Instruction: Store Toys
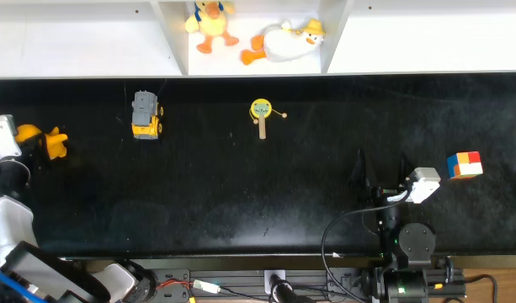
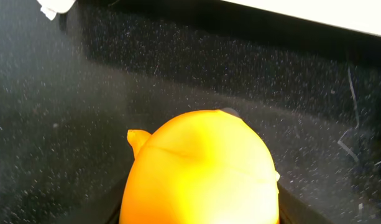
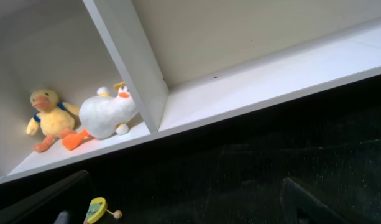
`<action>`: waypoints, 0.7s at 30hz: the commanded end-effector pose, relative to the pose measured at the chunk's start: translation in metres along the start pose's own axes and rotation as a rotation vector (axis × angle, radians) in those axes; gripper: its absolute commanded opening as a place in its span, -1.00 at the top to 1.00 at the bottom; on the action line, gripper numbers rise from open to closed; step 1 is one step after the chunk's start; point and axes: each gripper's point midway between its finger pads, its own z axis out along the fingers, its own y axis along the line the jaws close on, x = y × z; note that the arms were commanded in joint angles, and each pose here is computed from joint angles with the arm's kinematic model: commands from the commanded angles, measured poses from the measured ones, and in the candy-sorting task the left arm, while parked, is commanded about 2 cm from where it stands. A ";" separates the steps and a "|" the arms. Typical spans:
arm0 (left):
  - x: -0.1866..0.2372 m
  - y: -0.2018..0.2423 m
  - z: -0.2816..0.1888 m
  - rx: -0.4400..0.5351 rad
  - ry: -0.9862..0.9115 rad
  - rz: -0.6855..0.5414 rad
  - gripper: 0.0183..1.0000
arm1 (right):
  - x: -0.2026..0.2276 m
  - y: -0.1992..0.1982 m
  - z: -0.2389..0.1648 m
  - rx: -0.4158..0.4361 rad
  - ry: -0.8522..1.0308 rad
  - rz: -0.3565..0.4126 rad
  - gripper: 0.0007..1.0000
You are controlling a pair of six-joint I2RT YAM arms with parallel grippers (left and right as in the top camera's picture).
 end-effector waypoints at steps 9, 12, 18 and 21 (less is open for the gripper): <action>-0.093 -0.027 -0.047 0.003 -0.145 -0.084 0.08 | 0.003 -0.001 0.000 -0.001 -0.001 -0.004 -0.99; -0.113 -0.038 -0.051 -0.014 -0.141 -0.048 0.10 | 0.003 -0.001 0.000 -0.001 -0.001 -0.004 -0.99; -0.140 -0.057 -0.043 -0.048 -0.156 0.022 0.10 | 0.003 -0.001 0.000 -0.001 -0.001 -0.004 -0.99; -0.146 -0.068 -0.025 -0.019 -0.154 0.041 0.10 | 0.003 -0.001 0.000 -0.001 -0.001 -0.004 -1.00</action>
